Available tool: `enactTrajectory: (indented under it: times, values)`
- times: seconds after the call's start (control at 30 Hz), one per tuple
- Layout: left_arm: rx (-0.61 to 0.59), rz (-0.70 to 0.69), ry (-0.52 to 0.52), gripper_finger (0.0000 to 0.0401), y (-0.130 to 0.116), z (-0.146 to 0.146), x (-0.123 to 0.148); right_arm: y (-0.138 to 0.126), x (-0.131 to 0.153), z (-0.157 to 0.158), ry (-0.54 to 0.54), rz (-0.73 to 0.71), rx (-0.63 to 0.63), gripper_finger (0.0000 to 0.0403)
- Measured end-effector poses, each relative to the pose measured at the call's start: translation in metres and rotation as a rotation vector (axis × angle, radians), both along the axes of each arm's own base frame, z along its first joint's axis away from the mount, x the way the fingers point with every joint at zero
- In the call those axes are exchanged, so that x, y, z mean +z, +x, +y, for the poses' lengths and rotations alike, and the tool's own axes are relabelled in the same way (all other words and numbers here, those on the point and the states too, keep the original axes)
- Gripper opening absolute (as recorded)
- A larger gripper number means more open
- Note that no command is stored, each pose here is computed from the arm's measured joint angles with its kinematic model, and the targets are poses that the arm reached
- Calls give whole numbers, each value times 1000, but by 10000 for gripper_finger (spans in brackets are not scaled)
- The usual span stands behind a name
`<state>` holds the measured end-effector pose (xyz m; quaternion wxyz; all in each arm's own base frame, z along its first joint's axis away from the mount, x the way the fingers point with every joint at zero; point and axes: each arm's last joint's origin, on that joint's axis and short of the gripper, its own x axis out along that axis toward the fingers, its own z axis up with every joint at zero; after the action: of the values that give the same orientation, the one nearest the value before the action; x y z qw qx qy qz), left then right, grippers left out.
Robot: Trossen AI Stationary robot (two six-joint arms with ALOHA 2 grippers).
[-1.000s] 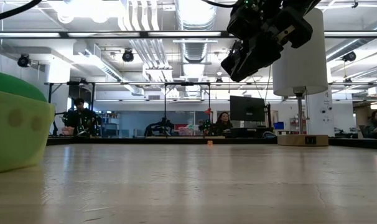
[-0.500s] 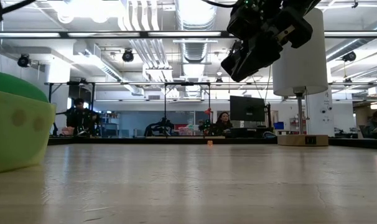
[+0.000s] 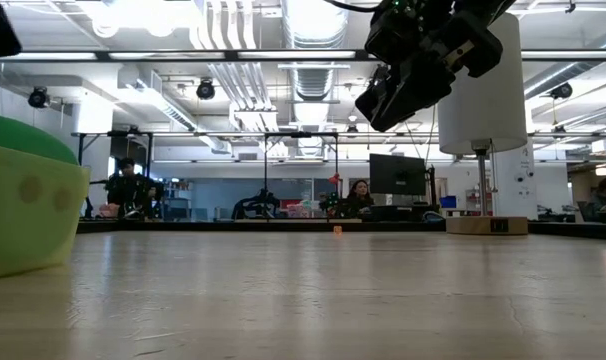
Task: Pick & Place Dice
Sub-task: Put the orange dice into the yellow bin
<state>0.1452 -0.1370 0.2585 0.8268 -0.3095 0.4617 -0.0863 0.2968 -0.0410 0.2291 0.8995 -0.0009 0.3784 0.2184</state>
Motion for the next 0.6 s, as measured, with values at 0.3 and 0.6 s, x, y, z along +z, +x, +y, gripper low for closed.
enactTrajectory:
  times: [0.3, 0.6]
  values:
    - [242, -127, 348, 280, 13, 30, 11, 0, 0, 0, 0, 0, 0, 85]
    - [515, -25, 432, 280, 34, 86, -7, 0, 0, 0, 0, 1, 0, 68]
